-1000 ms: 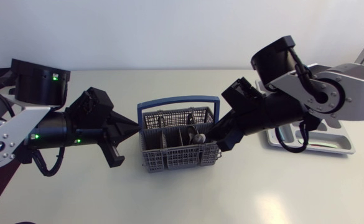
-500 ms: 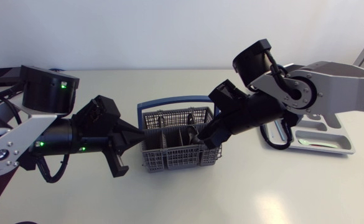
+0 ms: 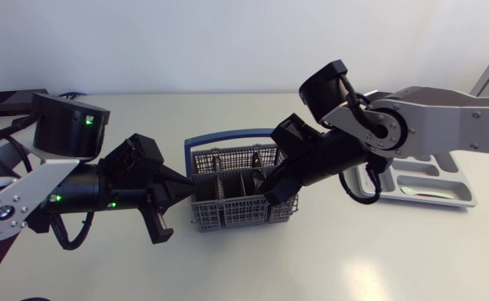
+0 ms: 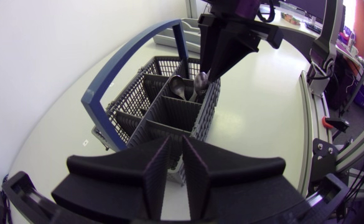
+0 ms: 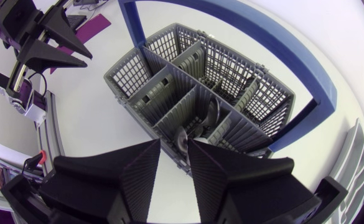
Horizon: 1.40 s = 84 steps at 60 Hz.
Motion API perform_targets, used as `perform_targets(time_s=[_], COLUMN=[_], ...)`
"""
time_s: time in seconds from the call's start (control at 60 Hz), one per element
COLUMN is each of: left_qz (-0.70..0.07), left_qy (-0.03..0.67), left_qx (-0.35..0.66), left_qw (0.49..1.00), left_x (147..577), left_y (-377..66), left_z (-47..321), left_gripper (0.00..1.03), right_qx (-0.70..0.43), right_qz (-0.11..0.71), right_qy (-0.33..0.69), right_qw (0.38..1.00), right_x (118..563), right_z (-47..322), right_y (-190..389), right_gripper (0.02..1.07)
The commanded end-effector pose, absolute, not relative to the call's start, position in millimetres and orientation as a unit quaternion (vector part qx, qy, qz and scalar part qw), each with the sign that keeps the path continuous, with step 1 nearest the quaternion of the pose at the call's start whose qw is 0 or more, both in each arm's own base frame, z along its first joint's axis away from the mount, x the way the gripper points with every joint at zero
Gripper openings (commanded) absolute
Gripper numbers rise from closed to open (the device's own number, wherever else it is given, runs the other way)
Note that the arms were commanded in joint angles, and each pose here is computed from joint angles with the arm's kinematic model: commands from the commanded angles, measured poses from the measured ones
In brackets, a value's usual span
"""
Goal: Sort the cutlery from the basket into the organizer compartments.
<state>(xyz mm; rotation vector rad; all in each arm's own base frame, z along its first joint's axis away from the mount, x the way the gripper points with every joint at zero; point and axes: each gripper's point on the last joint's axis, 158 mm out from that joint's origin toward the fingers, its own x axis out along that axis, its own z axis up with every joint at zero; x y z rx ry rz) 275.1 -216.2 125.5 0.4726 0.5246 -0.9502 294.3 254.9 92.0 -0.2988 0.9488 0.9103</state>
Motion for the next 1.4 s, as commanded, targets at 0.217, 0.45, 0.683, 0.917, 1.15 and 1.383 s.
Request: perform_targets(time_s=[0.217, 0.45, 0.683, 0.917, 1.15, 1.383], left_qz=[-0.449, -0.452, -0.452, -0.454, -0.455, -0.459], left_qy=[0.258, 0.260, 0.259, 0.258, 0.258, 0.259], left_qx=[0.219, 0.220, 0.220, 0.217, 0.216, 0.217], left_qw=[0.827, 0.824, 0.825, 0.825, 0.824, 0.822], left_x=[268.4, 265.5, 265.5, 264.7, 263.3, 260.9], left_y=[-214.7, -215.5, -216.0, -218.6, -219.0, -221.4], left_z=[117.4, 114.7, 115.8, 117.8, 118.4, 119.8], left_gripper=[0.17, 0.16, 0.16, 0.16, 0.16, 0.16], right_qx=[-0.135, -0.143, -0.148, -0.148, -0.143, -0.128], right_qz=[0.403, 0.411, 0.416, 0.417, 0.426, 0.429], right_qy=[0.452, 0.444, 0.444, 0.425, 0.401, 0.405], right_qw=[0.784, 0.783, 0.780, 0.790, 0.798, 0.797], right_x=[301.6, 303.4, 299.5, 297.6, 289.4, 278.6], right_z=[81.1, 80.3, 78.0, 95.3, 129.5, 162.2], right_y=[260.2, 270.3, 273.3, 272.9, 277.1, 279.0], right_gripper=[0.30, 0.19, 0.08, 0.08, 0.08, 0.08])
